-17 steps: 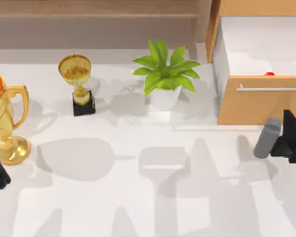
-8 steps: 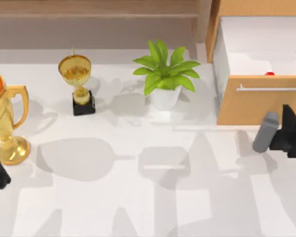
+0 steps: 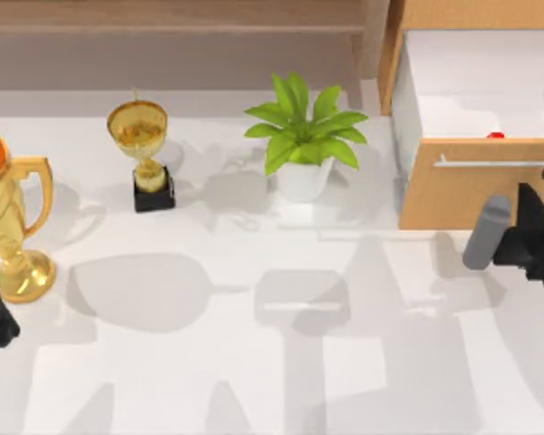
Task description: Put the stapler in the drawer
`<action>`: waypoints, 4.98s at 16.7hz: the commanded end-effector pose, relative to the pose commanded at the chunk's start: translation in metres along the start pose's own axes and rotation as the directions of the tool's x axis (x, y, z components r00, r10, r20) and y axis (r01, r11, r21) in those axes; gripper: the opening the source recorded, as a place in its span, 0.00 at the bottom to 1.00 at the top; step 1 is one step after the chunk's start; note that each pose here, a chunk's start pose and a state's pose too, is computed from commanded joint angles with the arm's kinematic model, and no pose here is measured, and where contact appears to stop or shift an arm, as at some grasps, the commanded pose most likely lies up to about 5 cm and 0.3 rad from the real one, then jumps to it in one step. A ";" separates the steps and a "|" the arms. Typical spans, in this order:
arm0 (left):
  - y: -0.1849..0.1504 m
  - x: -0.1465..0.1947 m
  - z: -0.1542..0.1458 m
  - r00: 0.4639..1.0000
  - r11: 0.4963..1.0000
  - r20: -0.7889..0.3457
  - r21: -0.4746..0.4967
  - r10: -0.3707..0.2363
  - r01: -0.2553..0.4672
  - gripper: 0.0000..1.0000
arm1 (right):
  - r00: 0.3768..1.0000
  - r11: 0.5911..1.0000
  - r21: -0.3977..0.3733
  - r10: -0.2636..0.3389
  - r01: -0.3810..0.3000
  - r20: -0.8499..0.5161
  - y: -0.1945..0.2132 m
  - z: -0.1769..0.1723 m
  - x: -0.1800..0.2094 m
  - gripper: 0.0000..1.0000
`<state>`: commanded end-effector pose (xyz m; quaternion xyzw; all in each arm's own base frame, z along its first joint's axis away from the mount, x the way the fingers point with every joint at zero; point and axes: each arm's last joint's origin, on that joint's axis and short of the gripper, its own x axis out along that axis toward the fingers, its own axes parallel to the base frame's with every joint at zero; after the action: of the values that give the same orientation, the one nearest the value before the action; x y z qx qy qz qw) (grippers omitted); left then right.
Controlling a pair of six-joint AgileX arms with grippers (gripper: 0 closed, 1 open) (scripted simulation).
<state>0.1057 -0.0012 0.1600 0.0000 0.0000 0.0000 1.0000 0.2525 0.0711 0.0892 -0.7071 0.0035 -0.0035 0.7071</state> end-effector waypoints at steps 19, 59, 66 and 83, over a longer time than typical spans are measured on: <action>0.000 0.000 0.000 1.000 1.000 0.000 0.000 0.000 0.000 1.00 | 1.000 1.000 0.000 0.000 0.000 0.000 0.000 0.000 0.000 0.00; 0.000 0.000 0.000 1.000 1.000 0.000 0.000 0.000 0.000 1.00 | 1.000 1.000 0.002 0.013 -0.013 0.006 0.003 0.004 0.154 0.00; 0.000 0.000 0.000 1.000 1.000 0.000 0.000 0.000 0.000 1.00 | 1.000 1.000 0.006 0.010 -0.010 0.006 0.001 0.003 0.187 0.00; 0.000 0.000 0.000 1.000 1.000 0.000 0.000 0.000 0.000 1.00 | 1.000 1.000 0.006 0.010 -0.010 0.006 0.001 0.003 0.187 1.00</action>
<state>0.1057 -0.0012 0.1600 0.0000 0.0000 0.0000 1.0000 0.4391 0.0721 0.0883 -0.7050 0.0049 0.0022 0.7091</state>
